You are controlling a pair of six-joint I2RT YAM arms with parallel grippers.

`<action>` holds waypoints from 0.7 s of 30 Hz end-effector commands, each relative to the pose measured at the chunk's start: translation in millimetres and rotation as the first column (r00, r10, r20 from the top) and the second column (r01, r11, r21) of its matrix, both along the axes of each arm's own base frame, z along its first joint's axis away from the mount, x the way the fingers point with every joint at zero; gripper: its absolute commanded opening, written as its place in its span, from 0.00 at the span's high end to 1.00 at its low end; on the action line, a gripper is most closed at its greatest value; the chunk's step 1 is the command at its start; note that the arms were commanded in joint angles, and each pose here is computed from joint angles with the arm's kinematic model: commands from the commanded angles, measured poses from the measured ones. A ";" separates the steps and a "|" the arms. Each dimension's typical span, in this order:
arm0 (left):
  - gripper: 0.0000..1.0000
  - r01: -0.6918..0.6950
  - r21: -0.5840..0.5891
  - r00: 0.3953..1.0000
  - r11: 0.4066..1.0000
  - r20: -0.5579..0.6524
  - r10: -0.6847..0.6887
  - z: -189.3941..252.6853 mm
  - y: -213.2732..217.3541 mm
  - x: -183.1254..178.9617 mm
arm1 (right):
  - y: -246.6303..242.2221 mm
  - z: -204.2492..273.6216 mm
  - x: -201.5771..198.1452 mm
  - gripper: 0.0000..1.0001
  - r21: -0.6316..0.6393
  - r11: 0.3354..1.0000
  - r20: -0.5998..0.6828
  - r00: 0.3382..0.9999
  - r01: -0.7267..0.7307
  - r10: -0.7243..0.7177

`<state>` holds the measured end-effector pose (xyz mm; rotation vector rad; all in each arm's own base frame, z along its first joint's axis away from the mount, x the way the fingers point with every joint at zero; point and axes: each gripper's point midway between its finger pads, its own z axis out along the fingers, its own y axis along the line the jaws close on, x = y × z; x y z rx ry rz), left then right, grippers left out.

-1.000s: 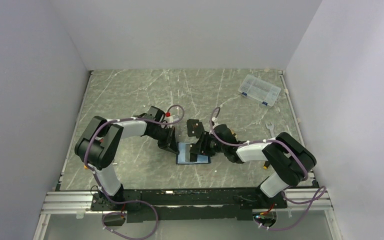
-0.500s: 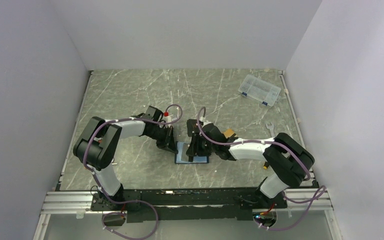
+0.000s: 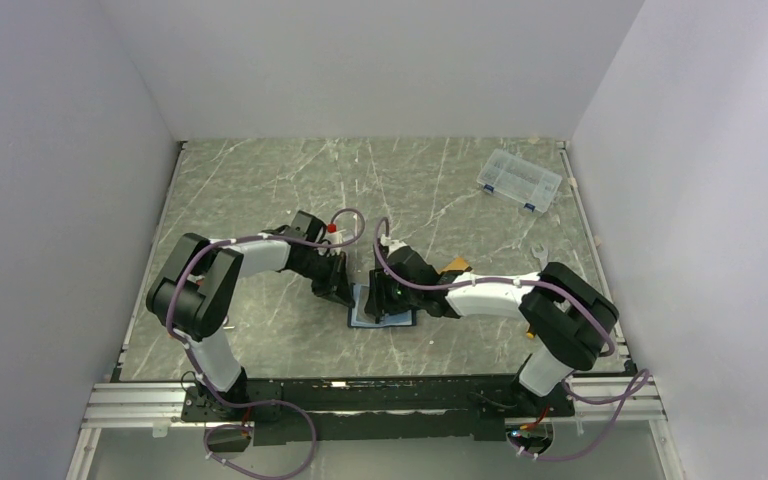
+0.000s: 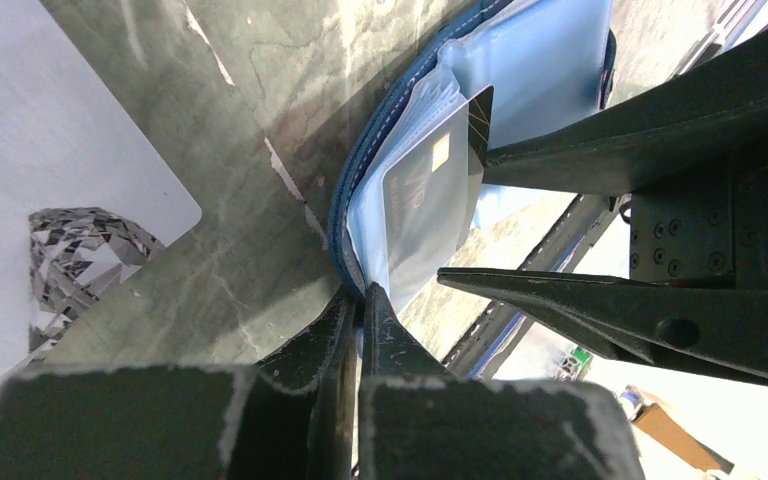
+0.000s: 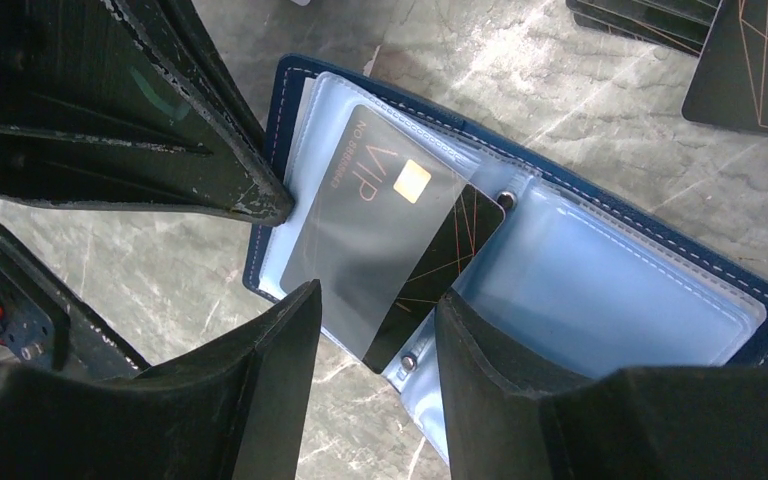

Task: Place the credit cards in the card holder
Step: Insert the credit card into the card holder.

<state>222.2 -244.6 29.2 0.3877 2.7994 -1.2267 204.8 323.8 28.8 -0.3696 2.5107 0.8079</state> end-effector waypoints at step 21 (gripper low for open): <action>0.68 0.203 -0.020 0.978 0.979 0.060 -0.202 11.0 -19.4 -0.9 | 28.0 30.1 -11.2 0.50 0.081 0.981 0.126 0.978 -0.177 0.166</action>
